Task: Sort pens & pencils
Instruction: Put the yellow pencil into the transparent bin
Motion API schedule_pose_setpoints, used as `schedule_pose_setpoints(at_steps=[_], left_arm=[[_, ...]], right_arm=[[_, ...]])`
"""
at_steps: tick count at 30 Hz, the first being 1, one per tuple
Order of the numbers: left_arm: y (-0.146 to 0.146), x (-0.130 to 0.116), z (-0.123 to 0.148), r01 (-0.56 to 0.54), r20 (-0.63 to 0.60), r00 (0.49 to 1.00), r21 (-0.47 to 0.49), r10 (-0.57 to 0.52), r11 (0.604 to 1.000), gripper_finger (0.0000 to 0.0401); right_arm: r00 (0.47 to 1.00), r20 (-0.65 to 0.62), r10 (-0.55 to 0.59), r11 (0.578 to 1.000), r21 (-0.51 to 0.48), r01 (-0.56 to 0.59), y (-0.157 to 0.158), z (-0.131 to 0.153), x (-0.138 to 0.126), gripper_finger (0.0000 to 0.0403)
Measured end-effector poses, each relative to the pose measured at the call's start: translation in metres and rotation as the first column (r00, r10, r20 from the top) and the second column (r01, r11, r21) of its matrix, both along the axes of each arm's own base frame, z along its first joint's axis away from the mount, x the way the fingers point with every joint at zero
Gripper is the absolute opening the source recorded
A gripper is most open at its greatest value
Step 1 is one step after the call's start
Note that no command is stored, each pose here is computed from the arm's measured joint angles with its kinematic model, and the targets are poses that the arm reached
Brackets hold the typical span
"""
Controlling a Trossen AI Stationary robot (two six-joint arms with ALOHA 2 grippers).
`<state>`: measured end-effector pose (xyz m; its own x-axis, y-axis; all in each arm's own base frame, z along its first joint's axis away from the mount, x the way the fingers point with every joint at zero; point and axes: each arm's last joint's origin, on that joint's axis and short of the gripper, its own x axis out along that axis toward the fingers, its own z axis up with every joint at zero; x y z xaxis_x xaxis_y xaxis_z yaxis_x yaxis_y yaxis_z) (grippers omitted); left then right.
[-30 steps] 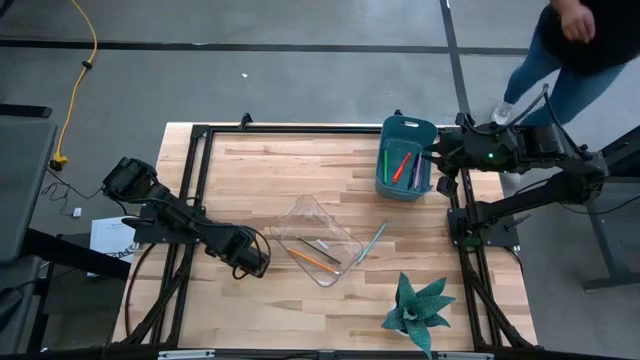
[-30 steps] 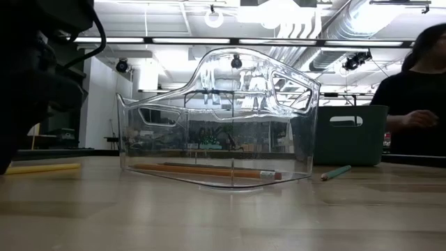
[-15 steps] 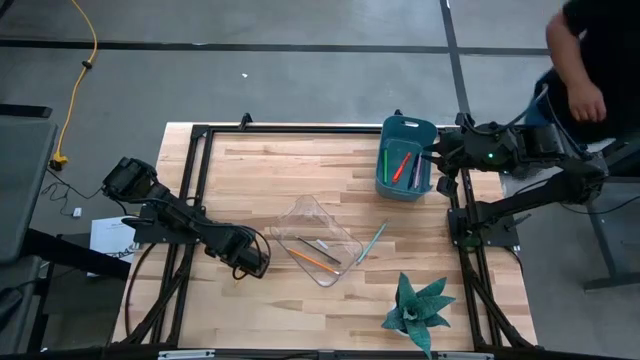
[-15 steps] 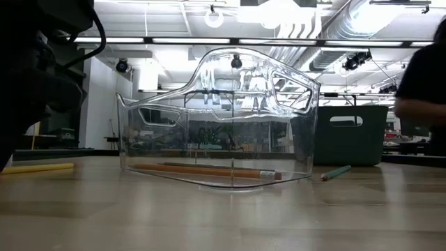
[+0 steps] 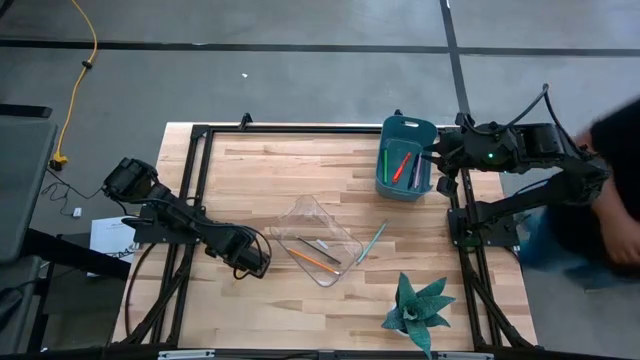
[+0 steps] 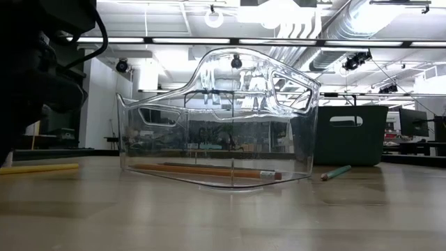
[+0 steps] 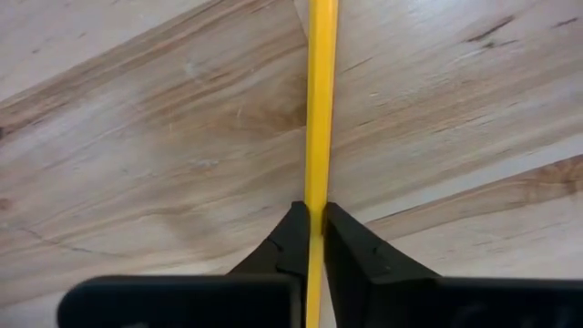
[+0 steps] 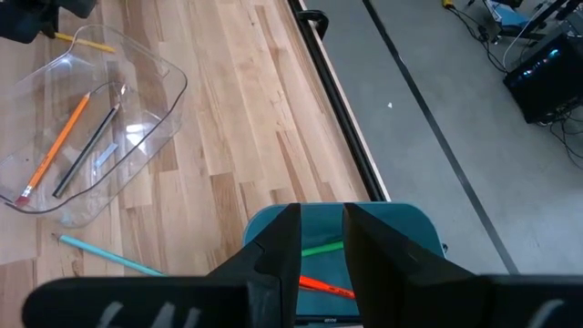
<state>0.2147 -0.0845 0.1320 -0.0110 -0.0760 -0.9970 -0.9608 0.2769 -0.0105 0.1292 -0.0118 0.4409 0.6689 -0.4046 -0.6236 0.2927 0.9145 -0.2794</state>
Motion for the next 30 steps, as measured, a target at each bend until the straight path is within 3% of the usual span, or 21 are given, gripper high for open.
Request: schedule_pose_setpoints(at_steps=[6,13,17,23,30], left_arm=[[0.000,0.000,-0.001,0.002,0.002,1.000,-0.002,-0.002,1.000,0.0031],[0.000,0.000,-0.001,0.002,0.005,1.000,-0.005,-0.002,1.000,0.0006],[-0.001,0.002,0.000,0.010,0.020,1.000,-0.013,-0.010,1.000,0.0013],[-0.002,0.007,0.013,0.051,0.065,0.997,0.000,-0.051,0.999,0.0022],[-0.004,0.013,0.031,0.103,0.074,0.992,0.020,-0.105,0.994,0.0004]], right_arm=[[1.000,-0.001,0.002,1.000,-0.002,-0.002,0.000,0.000,0.000,0.0075],[1.000,-0.001,0.002,1.000,-0.002,-0.002,0.000,0.000,0.000,0.0075],[1.000,-0.001,0.002,1.000,-0.002,-0.002,0.000,0.000,0.000,0.0075],[1.000,-0.001,0.002,1.000,-0.002,-0.002,0.000,0.000,0.000,0.0075],[1.000,-0.006,0.009,1.000,-0.010,-0.009,0.000,0.000,0.000,0.0075]])
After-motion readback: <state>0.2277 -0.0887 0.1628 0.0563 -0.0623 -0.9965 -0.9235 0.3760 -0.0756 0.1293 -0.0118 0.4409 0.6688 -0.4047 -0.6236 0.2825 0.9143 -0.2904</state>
